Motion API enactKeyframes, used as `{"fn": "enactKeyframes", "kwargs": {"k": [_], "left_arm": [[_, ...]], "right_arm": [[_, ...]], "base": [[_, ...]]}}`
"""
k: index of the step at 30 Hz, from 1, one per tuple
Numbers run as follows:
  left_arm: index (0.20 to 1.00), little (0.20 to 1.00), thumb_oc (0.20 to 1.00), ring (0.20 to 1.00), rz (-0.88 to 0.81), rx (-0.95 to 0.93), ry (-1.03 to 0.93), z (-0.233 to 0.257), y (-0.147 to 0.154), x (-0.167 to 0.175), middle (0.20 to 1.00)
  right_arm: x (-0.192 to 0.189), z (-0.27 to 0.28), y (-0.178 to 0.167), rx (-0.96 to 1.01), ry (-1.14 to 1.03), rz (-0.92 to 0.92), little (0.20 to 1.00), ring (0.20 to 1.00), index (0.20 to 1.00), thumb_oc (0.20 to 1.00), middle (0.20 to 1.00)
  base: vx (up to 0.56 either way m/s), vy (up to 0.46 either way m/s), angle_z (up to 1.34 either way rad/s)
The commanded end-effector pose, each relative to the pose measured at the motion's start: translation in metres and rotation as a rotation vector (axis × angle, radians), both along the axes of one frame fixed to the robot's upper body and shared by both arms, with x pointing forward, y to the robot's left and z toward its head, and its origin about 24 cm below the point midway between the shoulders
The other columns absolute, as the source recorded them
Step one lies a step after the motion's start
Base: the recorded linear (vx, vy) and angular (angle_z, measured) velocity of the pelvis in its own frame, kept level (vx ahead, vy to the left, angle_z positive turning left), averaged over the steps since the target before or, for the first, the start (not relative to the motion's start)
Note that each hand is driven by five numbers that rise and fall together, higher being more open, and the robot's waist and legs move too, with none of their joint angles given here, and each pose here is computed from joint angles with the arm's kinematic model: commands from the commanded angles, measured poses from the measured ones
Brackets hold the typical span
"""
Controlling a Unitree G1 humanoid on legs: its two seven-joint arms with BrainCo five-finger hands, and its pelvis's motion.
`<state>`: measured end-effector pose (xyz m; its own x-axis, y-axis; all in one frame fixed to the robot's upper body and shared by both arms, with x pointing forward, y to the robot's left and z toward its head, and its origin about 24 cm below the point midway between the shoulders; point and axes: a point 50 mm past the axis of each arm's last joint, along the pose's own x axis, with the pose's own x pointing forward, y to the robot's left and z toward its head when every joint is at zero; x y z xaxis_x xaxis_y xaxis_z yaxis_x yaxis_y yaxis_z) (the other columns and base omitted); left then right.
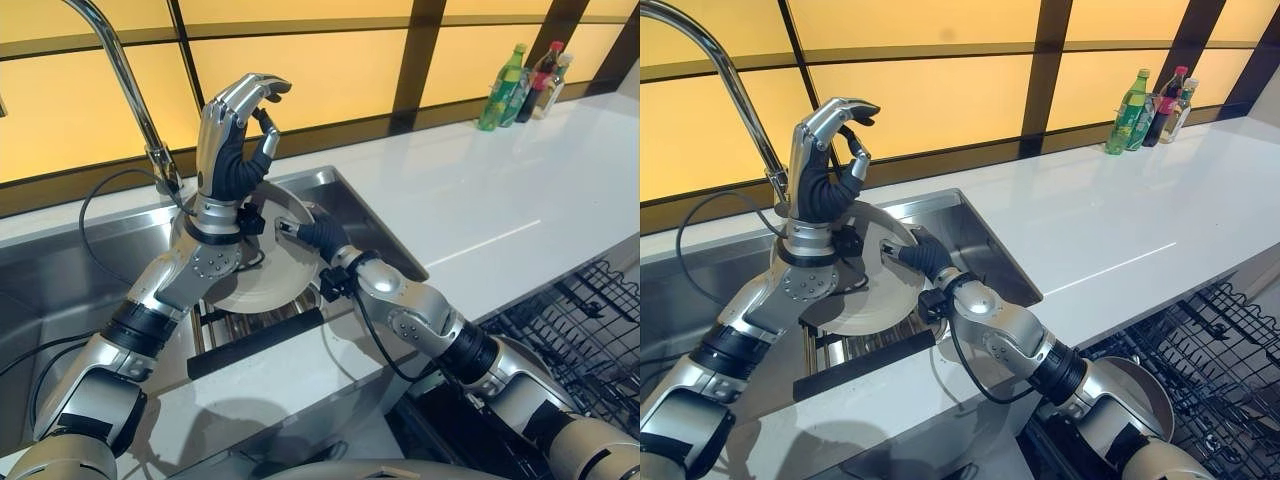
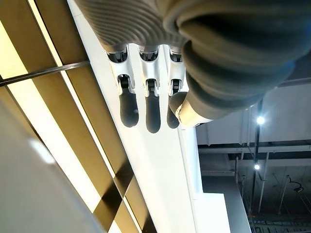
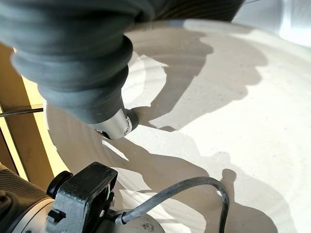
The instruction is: Pick up plates and place into dishwasher.
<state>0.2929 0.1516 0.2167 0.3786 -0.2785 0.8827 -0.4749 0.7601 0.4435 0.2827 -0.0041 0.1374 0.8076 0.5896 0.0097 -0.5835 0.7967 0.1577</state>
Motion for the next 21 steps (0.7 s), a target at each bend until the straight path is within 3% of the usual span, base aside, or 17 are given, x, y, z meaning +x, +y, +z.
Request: {"fn": "enactKeyframes", "kwargs": {"k": [1, 7, 8, 9, 10, 15, 21], "left_arm": [[0.2, 0.2, 0.2, 0.2, 0.007, -0.067, -0.045, 0.021, 0.001, 0.014, 0.2], [0.2, 0.2, 0.2, 0.2, 0.105, -0.253, -0.044, 0.015, 0.032, 0.011, 0.2], [0.272, 0.272, 0.272, 0.272, 0.119, -0.276, -0.047, 0.013, 0.037, 0.01, 0.272], [0.545, 0.545, 0.545, 0.545, 0.15, -0.325, -0.052, 0.012, 0.049, 0.006, 0.545], [1.0, 1.0, 1.0, 1.0, 0.17, -0.357, -0.05, 0.011, 0.056, 0.004, 1.0], [1.0, 1.0, 1.0, 1.0, 0.255, -0.518, -0.091, 0.01, 0.089, -0.01, 1.0], [1.0, 1.0, 1.0, 1.0, 0.323, -0.565, -0.1, 0.011, 0.108, -0.021, 1.0]], "right_arm": [[0.005, 0.055, 0.002, 0.137, -0.199, 0.0, 0.2, 0.2, 0.2, 0.2, 0.2], [0.013, 0.058, -0.026, 0.106, -0.266, -0.139, 0.2, 0.2, 0.2, 0.2, 0.2], [0.014, 0.059, -0.032, 0.101, -0.277, -0.158, 0.2, 0.2, 0.2, 0.2, 0.2], [0.017, 0.06, -0.045, 0.089, -0.3, -0.203, 0.2, 0.2, 0.2, 0.2, 0.2], [0.019, 0.061, -0.052, 0.081, -0.31, -0.232, 0.2, 0.2, 0.2, 0.2, 0.2], [0.026, 0.068, -0.094, 0.01, -0.411, -0.4, 0.2, 0.2, 0.2, 0.2, 0.2], [0.026, 0.075, -0.143, -0.06, -0.492, -0.588, 0.2, 0.2, 0.2, 0.2, 0.2]], "base": [[0.0, 0.0, 0.0], [0.0, 0.0, 0.0], [0.0, 0.0, 0.0], [0.0, 0.0, 0.0], [0.0, 0.0, 0.0], [0.0, 0.0, 0.0], [0.0, 0.0, 0.0]]}}
